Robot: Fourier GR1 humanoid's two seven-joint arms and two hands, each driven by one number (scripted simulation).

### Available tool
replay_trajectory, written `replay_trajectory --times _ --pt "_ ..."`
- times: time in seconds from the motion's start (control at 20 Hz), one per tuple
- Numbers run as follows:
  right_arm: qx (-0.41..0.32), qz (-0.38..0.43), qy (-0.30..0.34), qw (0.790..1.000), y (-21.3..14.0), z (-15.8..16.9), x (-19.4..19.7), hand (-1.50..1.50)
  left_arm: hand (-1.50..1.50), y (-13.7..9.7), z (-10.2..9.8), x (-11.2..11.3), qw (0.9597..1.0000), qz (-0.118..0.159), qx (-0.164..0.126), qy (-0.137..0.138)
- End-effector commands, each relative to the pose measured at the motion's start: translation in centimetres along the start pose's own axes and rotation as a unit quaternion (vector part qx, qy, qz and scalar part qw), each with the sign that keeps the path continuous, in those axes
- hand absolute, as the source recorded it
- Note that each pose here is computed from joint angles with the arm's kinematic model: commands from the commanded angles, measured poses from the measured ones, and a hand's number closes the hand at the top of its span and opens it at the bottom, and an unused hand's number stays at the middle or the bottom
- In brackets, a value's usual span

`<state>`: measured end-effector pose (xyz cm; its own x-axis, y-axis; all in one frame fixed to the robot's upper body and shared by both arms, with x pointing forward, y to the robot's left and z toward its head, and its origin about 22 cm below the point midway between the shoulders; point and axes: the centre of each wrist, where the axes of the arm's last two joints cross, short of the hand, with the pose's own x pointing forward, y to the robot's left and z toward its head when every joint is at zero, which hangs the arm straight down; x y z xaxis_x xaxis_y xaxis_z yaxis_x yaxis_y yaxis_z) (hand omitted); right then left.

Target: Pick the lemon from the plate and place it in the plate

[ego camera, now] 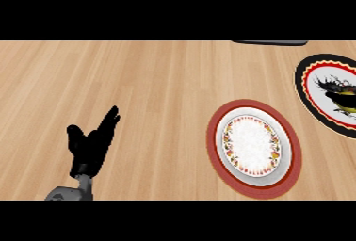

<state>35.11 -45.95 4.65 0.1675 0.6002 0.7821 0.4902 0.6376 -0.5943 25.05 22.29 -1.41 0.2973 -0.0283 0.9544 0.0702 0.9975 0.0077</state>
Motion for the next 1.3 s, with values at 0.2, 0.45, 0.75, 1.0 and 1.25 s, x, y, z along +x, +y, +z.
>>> replay_trajectory --times 0.2,0.45,0.75,1.0,1.25 --pt "-0.063 -0.148 -0.024 0.987 -2.7 -0.7 -0.4 -1.5 0.0 1.2 0.8 -1.9 0.9996 0.005 0.001 0.026" --pt "-0.054 -0.204 -0.007 0.977 -4.5 0.8 -3.2 -1.5 0.0 1.3 0.3 -1.5 0.9993 0.001 0.015 0.034" --pt "0.032 -0.236 -0.015 0.971 -7.9 3.1 -6.6 -1.5 0.0 1.0 0.8 -2.3 0.9994 0.004 0.018 0.028" --pt "0.08 -0.235 -0.034 0.968 -10.9 5.3 -9.1 -1.5 0.0 0.6 0.3 -2.2 0.9994 0.009 0.018 0.03" --pt "0.114 -0.183 -0.027 0.976 -13.4 7.1 -10.7 -1.5 0.0 0.4 1.6 -2.6 0.9991 0.01 0.021 0.035"
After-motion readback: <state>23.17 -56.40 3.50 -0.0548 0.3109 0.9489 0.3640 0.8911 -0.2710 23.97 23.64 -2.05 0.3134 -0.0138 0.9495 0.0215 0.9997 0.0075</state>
